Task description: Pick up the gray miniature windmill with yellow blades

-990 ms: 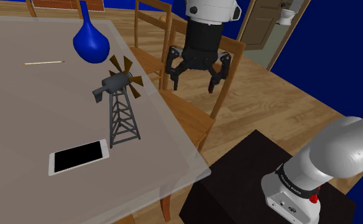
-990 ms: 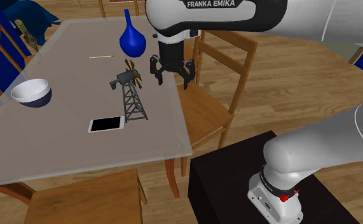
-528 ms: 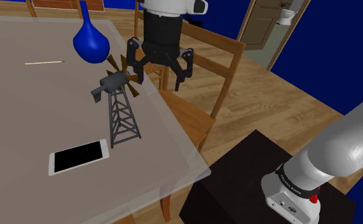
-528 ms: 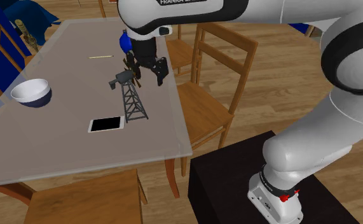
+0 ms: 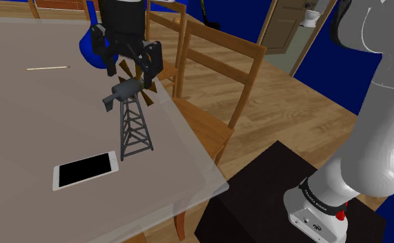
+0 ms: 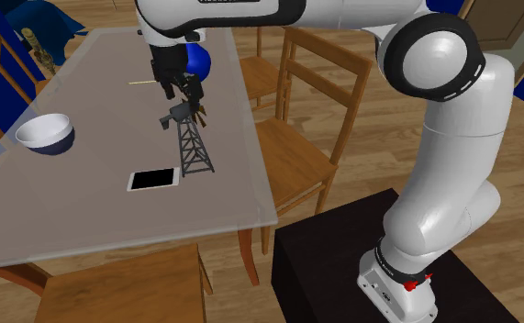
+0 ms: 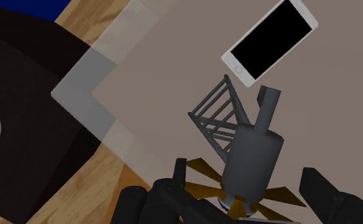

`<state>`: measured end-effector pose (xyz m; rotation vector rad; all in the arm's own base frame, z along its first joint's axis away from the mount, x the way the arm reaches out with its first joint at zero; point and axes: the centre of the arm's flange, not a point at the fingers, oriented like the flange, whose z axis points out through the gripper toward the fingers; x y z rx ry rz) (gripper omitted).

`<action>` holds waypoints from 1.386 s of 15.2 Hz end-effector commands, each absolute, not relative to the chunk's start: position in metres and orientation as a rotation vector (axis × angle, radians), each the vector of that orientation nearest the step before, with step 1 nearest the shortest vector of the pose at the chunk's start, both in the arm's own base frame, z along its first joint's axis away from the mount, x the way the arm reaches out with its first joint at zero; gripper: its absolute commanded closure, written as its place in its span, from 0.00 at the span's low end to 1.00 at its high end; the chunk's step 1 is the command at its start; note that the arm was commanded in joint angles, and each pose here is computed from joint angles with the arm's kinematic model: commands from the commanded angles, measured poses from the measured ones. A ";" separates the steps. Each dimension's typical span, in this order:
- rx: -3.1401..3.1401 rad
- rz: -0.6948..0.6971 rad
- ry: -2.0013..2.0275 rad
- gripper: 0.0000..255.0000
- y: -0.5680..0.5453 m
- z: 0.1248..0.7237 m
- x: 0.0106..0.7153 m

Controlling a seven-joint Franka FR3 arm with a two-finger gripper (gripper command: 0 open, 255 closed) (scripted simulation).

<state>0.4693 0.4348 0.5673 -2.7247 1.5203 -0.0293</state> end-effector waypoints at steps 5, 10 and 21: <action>-2.704 -0.042 1.558 0.00 0.445 0.538 0.480; -2.704 -0.042 1.559 1.00 0.444 0.524 0.480; -2.704 -0.042 1.558 1.00 0.445 0.535 0.480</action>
